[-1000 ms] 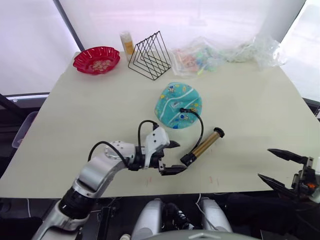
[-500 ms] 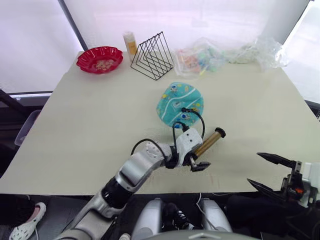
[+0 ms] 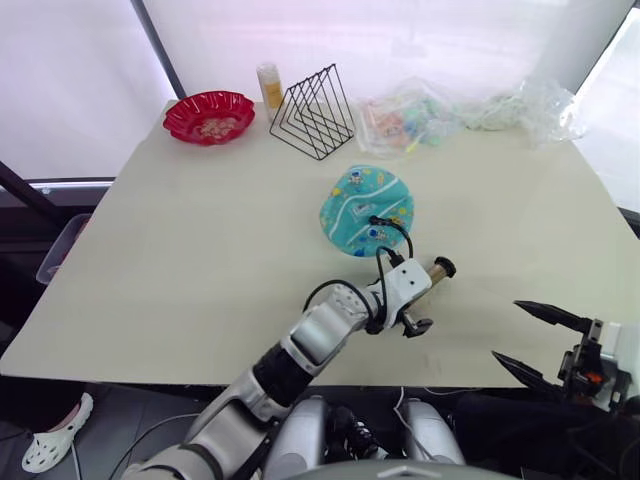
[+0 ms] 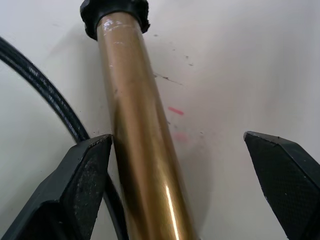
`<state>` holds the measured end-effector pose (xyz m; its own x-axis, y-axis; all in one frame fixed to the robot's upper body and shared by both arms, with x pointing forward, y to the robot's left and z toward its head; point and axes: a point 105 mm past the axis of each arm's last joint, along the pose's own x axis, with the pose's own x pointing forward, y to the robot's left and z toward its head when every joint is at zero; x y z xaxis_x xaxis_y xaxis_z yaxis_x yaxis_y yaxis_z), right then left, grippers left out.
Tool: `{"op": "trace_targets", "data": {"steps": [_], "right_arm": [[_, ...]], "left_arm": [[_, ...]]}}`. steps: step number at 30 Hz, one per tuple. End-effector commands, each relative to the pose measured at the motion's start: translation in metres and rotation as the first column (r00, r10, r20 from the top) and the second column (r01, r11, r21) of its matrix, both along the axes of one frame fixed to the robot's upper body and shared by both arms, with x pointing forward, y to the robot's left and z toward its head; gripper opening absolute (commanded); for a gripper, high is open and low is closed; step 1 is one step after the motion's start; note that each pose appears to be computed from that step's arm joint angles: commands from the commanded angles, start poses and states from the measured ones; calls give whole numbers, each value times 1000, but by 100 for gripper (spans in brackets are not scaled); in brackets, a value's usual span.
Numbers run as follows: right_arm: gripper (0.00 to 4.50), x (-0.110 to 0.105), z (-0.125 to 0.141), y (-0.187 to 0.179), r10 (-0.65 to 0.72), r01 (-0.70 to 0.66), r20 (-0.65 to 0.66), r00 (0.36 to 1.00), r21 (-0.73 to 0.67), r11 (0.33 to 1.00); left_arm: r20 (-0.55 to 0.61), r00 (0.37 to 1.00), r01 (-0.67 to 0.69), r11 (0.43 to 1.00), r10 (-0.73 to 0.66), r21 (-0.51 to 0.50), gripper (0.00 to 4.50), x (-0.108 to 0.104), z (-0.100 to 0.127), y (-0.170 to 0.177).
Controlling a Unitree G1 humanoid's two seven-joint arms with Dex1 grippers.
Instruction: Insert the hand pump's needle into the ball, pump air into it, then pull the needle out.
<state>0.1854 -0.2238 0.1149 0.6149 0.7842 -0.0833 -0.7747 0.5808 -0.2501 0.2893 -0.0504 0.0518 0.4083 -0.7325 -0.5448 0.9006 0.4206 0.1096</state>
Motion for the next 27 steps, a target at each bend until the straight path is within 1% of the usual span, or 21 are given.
{"op": "trace_targets", "data": {"steps": [1,5,7,8,9,10,11,13,14,16,18,21,24,25,27], "right_arm": [[450,-2,2,0,-6,6,19,1000,-8,1000],[450,-4,-1,-5,-31,31,3,1000,-14,999],[450,-6,-3,-7,-44,44,-9,999,-16,999],[450,-7,-6,-9,-59,59,-17,998,-14,998],[450,-8,-8,-10,-67,67,-22,997,-15,998],[450,-9,-9,-11,-76,76,-24,997,-12,997],[450,-9,-10,-11,-86,86,-24,996,-6,996],[450,-9,-11,-10,-98,98,-22,995,-2,995],[450,-10,-11,-10,-100,100,-21,995,-2,995],[450,-11,-11,-8,-105,105,-22,994,3,995],[450,-10,-11,-9,-127,128,-36,991,23,992],[450,-6,-11,-7,-169,174,-81,982,65,983],[450,-3,-13,-1,-195,211,-148,970,102,972],[450,-1,-12,2,-201,223,-164,966,129,966],[450,4,-17,6,-221,245,-197,955,108,963]], "left_arm": [[9,1000,27,1000,-27,8,448,-3,-2,-3],[-2,1000,0,1000,0,11,448,0,-4,-1],[0,1000,-4,1000,4,18,409,2,-5,0],[22,1000,-3,999,2,33,364,4,-5,3],[17,1000,-12,1000,12,27,338,5,-4,4],[26,1000,-13,1000,12,27,292,7,-3,5],[28,1000,-14,1000,13,23,263,7,-1,7],[36,999,-16,1000,15,20,156,8,1,9],[41,999,-17,1000,16,19,130,8,2,11],[34,999,-16,1000,16,-2,108,7,6,13],[18,1000,-7,1000,8,-22,108,4,9,14],[35,999,-5,999,7,-43,108,4,14,18],[59,998,22,995,-16,-100,108,3,25,18],[73,997,50,989,-40,-141,108,0,32,18],[90,993,98,971,-79,-219,108,-4,45,22]]}}
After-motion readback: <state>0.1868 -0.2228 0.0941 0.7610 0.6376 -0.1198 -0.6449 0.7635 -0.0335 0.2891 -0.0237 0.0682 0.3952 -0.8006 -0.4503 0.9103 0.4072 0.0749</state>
